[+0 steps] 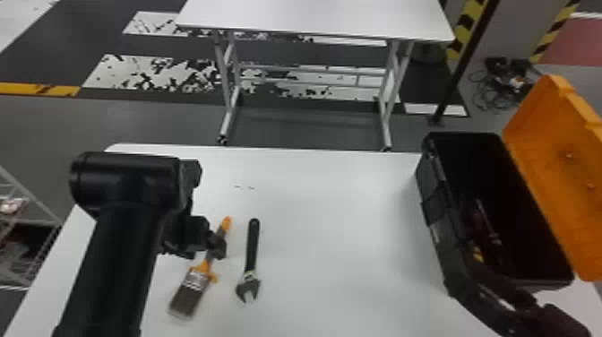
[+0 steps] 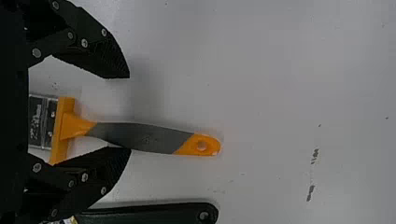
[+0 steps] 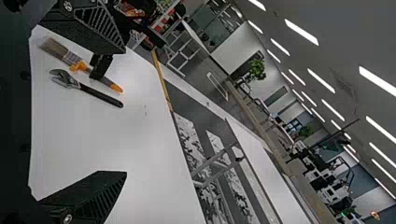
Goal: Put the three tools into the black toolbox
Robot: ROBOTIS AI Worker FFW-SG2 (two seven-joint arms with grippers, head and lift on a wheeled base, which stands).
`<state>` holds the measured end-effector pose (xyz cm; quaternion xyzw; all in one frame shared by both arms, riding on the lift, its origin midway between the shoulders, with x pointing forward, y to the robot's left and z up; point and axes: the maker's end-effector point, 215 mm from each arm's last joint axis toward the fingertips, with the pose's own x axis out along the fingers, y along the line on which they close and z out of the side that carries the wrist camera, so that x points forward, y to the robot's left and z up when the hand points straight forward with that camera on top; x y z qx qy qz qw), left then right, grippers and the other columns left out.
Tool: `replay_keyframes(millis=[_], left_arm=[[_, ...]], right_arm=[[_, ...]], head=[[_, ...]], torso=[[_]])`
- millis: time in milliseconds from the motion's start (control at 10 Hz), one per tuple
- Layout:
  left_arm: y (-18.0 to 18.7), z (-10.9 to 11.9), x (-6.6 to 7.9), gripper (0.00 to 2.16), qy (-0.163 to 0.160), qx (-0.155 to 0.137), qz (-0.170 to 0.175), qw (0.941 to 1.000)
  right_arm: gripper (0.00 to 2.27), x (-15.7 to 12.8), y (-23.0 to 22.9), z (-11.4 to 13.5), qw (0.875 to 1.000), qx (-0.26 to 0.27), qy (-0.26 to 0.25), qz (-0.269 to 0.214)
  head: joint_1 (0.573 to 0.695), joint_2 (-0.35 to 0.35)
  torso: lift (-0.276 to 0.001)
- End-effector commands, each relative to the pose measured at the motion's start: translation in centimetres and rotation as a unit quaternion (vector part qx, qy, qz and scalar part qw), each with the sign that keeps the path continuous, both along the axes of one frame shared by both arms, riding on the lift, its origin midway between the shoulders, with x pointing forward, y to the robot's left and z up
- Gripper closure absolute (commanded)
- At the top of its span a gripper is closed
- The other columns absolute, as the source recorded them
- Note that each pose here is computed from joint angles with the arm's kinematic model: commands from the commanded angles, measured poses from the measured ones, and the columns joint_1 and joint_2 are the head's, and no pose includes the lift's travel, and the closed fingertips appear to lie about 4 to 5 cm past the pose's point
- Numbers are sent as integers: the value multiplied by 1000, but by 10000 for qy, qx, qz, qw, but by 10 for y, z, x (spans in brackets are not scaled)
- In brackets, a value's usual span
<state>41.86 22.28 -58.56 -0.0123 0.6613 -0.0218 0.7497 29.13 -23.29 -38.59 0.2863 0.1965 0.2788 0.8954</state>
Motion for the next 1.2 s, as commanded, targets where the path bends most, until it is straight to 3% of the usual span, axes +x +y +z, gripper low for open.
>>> replay_keyframes(millis=[0,100,200,300,600,700,800,900,1100], left_arm=[[-2,-1,-1,748,31,-10,-11,10000],[-1,-1,0,1058,38,1,5,10000],[1,-1,0,1571,30,37,17,10000],[3,-1,0,1905,30,85,15,10000],[0,1,-1,1919,-47,47,4,10000],[-7,12,5,1919,-268,-61,-19,9996],[-16,22,9,1919,-473,-225,-41,9986],[-32,36,11,1919,-716,-572,-68,9958],[-48,62,11,1919,-1095,-1107,-17,9878]], right_arm=[[76,1,-1,-1,10000,8,-3,-10],[76,3,0,0,10000,18,-20,-9],[76,5,-1,-2,10000,30,-13,-22],[76,7,0,-2,10000,33,-27,-21],[76,14,6,-4,10000,-43,-27,7],[76,17,11,-8,10000,-79,4,30],[76,19,16,-11,9999,-116,30,63],[76,20,22,-14,9999,-135,66,86],[76,22,35,-19,9996,-188,132,182]], head=[[695,-16],[695,-17],[695,-16],[695,-13],[695,-10],[695,-7],[695,-7],[695,-11],[695,-31]], torso=[[-51],[-51],[-51],[-51],[-51],[-51],[-51],[-51],[-51]])
